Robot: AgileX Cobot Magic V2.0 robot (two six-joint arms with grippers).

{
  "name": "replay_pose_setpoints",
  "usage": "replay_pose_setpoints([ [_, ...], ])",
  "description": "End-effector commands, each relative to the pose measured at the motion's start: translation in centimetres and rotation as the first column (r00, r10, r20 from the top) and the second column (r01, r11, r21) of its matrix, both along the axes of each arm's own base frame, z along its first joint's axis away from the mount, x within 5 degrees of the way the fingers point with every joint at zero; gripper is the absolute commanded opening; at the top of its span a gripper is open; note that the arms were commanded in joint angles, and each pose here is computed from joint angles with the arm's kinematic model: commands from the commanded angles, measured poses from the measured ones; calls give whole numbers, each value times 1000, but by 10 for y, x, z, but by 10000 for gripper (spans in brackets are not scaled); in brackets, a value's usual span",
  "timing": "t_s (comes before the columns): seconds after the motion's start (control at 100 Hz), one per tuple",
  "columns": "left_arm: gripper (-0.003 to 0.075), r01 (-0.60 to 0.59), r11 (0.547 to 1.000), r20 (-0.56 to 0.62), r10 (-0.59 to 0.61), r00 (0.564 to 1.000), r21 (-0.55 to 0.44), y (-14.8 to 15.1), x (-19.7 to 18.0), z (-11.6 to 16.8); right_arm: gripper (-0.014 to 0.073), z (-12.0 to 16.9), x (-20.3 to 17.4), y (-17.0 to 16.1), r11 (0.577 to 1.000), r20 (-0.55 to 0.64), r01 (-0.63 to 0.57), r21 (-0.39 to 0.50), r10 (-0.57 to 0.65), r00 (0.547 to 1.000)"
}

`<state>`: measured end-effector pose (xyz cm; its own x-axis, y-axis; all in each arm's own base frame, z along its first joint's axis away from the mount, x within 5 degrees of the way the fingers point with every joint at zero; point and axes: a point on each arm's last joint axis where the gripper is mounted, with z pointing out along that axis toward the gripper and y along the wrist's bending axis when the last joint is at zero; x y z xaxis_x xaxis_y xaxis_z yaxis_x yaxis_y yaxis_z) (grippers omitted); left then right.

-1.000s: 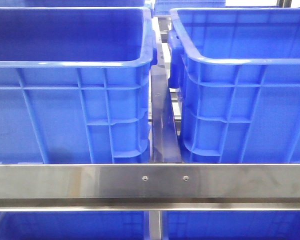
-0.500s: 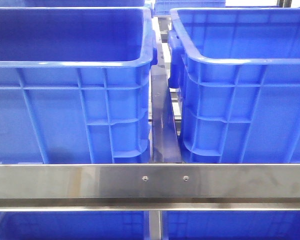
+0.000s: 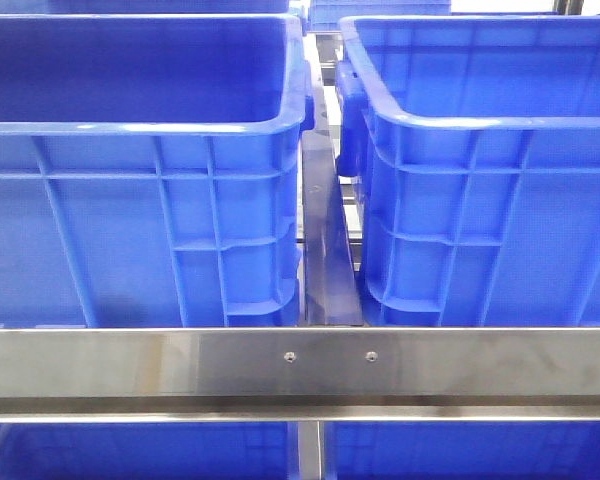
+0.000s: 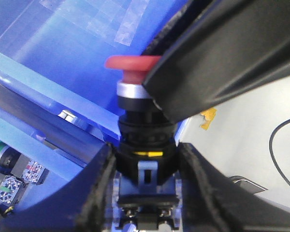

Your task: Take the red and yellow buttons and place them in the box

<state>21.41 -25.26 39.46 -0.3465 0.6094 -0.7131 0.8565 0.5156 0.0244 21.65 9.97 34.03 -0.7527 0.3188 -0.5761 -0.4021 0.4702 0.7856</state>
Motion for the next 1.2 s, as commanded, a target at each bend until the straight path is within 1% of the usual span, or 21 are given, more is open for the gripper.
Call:
replay_pose_setpoints([
  [0.0, -6, 2, 995, 62, 3, 998, -95, 5, -7, 24, 120, 20, -4, 2, 996, 52, -22, 84, 18, 998],
  [0.04, 21, 2, 995, 62, 3, 998, -95, 5, -7, 24, 120, 20, -4, 2, 996, 58, -24, 81, 19, 998],
  [0.11, 120, 1, 995, 62, 5, 998, -95, 5, -7, 24, 120, 20, -4, 2, 997, 68, -27, 75, 22, 997],
  [0.15, 202, 1, 995, 62, 5, 998, -95, 5, -7, 24, 120, 20, -4, 2, 997, 73, -28, 71, 23, 997],
  [0.18, 279, 1, 995, 62, 5, 998, -95, 5, -7, 24, 120, 20, -4, 2, 997, 76, -29, 69, 23, 997],
  [0.2, 309, 1, 995, 62, 5, 998, -95, 5, -7, 24, 120, 20, -4, 2, 997, 78, -29, 68, 24, 997],
  [0.23, 382, 1, 995, 62, 5, 998, -95, 5, -7, 24, 120, 20, -4, 2, 997, 80, -30, 66, 24, 996],
  [0.28, 465, 1, 995, 62, 5, 998, -95, 5, -7, 24, 120, 20, -4, 2, 997, 85, -31, 64, 25, 996],
  [0.33, 522, 1, 995, 62, 5, 998, -95, 5, -7, 24, 120, 20, -4, 2, 998, 89, -31, 61, 25, 996],
  [0.37, 547, 1, 995, 62, 5, 998, -95, 5, -7, 24, 120, 20, -3, 2, 998, 90, -28, 60, 23, 996],
  [0.7, 551, -16, 995, 34, 20, 999, -96, 8, -9, 25, 120, 20, -1, 0, 1000, 128, 1, 30, -5, 992],
  [0.91, 548, -50, 991, 43, 55, 998, -120, 19, -17, 26, 120, 20, 3, -3, 999, 143, 50, 13, -51, 988],
  [1.05, 548, -125, 984, 40, 131, 991, -124, 42, -18, 20, 120, 19, 5, -4, 997, 145, 80, 7, -80, 986],
  [1.15, 548, -207, 968, 44, 215, 976, -142, 69, -15, 17, 120, 19, 6, -5, 996, 147, 88, 4, -87, 985],
  [1.19, 548, -263, 953, 38, 271, 962, -153, 84, -12, 16, 120, 19, 6, -5, 996, 152, 88, 1, -87, 985],
])
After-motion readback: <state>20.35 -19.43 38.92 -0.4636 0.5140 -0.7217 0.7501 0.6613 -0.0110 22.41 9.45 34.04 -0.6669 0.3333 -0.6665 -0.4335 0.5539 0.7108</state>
